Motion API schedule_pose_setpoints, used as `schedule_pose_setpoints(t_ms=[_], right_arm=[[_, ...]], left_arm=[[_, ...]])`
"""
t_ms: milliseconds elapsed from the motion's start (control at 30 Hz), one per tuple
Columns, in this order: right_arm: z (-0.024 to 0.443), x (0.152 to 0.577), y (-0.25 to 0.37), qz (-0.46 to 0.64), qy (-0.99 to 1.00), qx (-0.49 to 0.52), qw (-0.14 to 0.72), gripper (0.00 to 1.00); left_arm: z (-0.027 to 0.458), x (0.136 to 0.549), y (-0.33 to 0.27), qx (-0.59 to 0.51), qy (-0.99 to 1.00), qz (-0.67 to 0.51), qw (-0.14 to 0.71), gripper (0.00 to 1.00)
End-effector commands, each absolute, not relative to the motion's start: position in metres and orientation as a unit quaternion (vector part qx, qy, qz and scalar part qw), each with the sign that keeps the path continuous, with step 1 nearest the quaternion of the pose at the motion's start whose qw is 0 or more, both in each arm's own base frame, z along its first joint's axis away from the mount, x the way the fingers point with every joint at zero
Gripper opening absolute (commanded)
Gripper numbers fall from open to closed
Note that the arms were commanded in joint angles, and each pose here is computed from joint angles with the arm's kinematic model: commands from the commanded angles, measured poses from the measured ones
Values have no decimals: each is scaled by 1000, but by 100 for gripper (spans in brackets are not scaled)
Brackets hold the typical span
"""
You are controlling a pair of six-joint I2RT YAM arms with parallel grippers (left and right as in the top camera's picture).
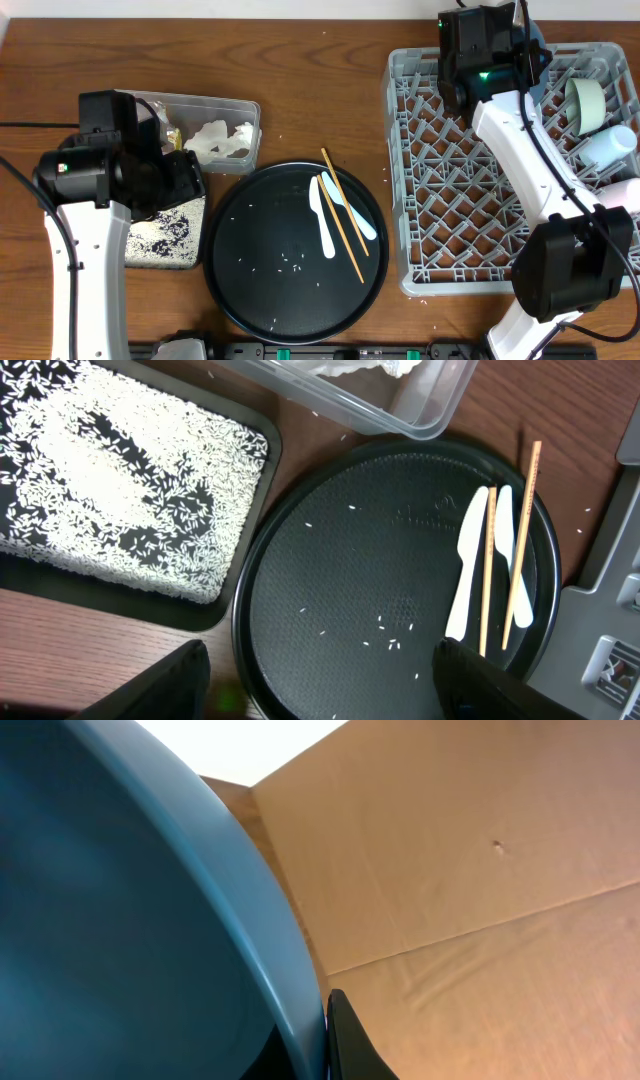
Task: Sort waste into correct bins and load items into the dishwasher rack
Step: 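Lift the blue plate with the right gripper toward the rack, then lower the blue plate into the rack's back left with the right gripper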
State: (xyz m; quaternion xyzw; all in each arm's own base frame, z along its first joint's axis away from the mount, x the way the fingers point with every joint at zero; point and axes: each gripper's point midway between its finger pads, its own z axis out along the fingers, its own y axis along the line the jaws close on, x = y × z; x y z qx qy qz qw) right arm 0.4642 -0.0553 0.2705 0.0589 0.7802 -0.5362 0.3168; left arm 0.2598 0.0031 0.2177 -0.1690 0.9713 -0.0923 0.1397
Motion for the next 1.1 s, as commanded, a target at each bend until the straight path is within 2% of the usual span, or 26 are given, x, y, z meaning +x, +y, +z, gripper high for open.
schedule_pose_setpoints(t_ms=[0, 533, 1067], right_arm=[[283, 458, -57, -573, 754, 75, 311, 1], [282, 463, -16, -564, 757, 31, 329, 1], [253, 461, -4, -550, 775, 4, 311, 1]], left_arm=[[220, 260, 7, -171, 971, -84, 142, 73], [220, 260, 7, -171, 971, -84, 142, 73], [220, 258, 7, -173, 971, -84, 139, 73]])
